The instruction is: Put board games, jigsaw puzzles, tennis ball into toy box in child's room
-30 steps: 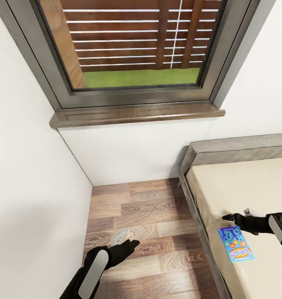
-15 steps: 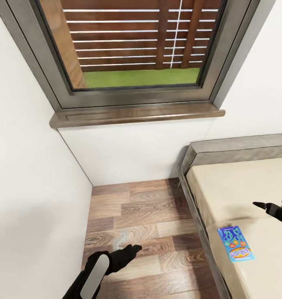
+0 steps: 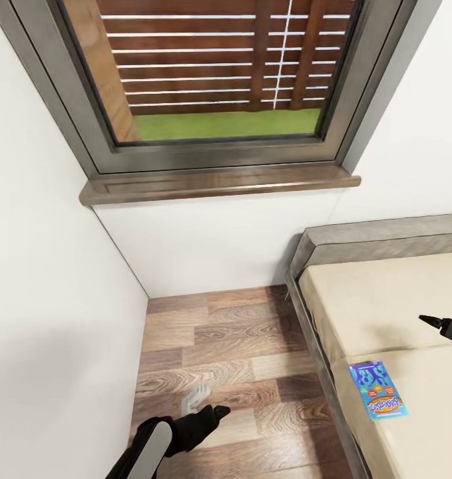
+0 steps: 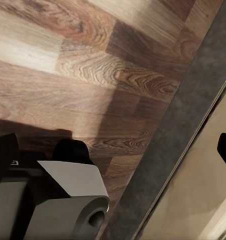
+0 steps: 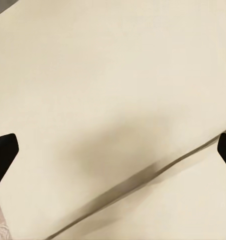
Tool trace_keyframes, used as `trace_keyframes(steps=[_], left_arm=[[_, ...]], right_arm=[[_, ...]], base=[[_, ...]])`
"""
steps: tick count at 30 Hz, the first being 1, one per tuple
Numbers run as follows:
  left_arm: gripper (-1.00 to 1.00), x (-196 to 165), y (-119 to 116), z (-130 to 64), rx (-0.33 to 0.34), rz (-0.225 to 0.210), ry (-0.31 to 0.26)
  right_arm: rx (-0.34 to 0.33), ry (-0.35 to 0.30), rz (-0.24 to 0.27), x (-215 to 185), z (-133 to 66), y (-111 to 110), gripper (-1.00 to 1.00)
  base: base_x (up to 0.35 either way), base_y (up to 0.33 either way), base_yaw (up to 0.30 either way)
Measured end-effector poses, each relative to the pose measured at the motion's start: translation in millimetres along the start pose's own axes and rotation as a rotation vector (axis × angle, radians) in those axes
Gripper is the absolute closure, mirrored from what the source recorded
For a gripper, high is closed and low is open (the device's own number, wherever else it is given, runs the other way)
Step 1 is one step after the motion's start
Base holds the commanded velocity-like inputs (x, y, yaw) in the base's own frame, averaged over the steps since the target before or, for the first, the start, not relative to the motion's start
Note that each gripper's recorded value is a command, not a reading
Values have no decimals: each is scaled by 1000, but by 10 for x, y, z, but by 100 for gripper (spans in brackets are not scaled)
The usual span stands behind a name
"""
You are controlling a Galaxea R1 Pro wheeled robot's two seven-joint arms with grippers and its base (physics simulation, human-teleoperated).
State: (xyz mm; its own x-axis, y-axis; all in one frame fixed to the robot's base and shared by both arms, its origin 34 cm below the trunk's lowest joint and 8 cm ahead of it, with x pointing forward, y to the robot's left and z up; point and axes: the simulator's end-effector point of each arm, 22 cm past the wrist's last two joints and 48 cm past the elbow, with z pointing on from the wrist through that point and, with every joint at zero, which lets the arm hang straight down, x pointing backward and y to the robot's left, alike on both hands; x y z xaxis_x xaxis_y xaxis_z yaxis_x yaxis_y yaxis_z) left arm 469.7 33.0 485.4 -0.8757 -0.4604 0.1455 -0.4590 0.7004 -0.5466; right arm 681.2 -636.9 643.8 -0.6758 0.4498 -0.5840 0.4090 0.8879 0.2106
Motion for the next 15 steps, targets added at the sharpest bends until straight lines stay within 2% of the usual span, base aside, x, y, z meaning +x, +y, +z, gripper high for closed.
trace_keyframes(steps=[15], left_arm=[[-100, 0, 0, 0, 0, 0, 0]], right_arm=[[0, 0, 0, 0, 0, 0, -100]], base=[[0, 0, 0]])
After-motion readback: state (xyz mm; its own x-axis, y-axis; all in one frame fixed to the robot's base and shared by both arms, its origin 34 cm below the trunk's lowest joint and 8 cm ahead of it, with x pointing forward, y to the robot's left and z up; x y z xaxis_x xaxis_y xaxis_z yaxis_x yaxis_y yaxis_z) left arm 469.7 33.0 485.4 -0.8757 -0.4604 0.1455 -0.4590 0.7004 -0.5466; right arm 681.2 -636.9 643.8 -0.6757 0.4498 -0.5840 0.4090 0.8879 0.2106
